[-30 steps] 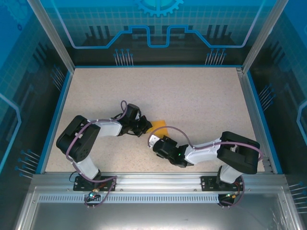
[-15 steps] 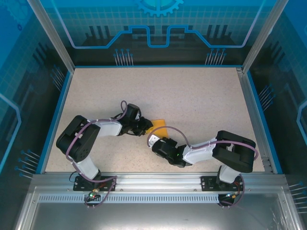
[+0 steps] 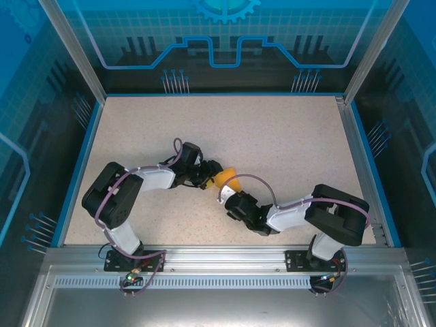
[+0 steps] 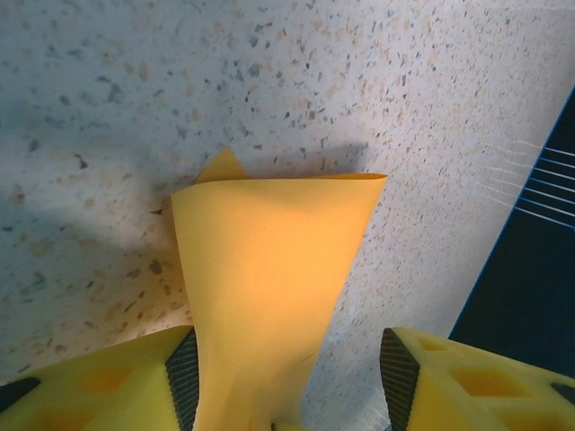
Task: Fold a paper plane with a square sheet of paper (pick it up from the middle)
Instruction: Fold the wing for the fifth time at the center of the table.
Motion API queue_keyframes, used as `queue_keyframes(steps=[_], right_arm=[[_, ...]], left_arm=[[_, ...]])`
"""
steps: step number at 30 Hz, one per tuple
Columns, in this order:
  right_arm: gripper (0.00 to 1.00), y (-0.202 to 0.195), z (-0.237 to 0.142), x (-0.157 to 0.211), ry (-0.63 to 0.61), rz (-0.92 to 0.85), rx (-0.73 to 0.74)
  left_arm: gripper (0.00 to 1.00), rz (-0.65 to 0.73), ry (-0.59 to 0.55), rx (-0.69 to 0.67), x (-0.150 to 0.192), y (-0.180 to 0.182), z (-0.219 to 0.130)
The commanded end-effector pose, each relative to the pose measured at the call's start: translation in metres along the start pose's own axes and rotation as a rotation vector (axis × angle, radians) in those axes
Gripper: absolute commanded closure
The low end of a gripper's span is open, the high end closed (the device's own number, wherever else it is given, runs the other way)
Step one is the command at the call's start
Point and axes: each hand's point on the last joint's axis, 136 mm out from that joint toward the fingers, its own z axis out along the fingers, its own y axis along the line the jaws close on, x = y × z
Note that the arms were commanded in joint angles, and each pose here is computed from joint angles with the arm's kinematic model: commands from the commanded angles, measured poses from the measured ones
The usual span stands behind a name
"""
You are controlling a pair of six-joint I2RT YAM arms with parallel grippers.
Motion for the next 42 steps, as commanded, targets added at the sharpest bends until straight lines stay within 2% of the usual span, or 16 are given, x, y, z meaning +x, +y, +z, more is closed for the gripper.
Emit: queue_keyframes(steps=[1,9,15,19,25,29,33,39,42], right_arm=[[0.90,-0.010,-0.003,-0.013,-0.060,0.097,0.012],[0.91,-0.017,-0.006,-0.014,-0.104,0.192,0.001],[0.91,-0.010,-0.006,-0.018,-0.126,0.171,-0.039],[0.91,-0.011,-0.006,-0.019,-0.142,0.185,-0.040],[0.90,-0.008,-0.005,-0.017,-0.148,0.185,-0.049],[0.89,-0.005,-0.003,-0.014,-0.132,0.171,-0.058],[0.88,-0.005,-0.002,-0.010,-0.121,0.167,-0.053],[0.83,-0.003,-0.001,-0.004,-0.089,0.163,-0.061],[0.80,-0.001,-0.001,0.000,-0.064,0.156,-0.068]], left_arm=[[0.42,-0.021,0.013,-0.030,0.002,0.006,0.001],[0.34,-0.031,-0.012,-0.046,0.001,0.011,-0.004],[0.33,-0.030,0.020,-0.005,0.000,-0.001,0.003],[0.37,-0.044,0.040,-0.020,0.001,0.002,0.009],[0.50,-0.048,0.047,-0.044,0.001,0.005,0.010],[0.53,-0.044,0.052,-0.063,0.002,0.007,0.010],[0.62,-0.038,0.055,-0.067,0.002,0.006,0.009],[0.85,-0.024,0.060,-0.102,0.002,0.010,0.006],[0.93,-0.026,0.061,-0.109,0.002,0.011,0.006]])
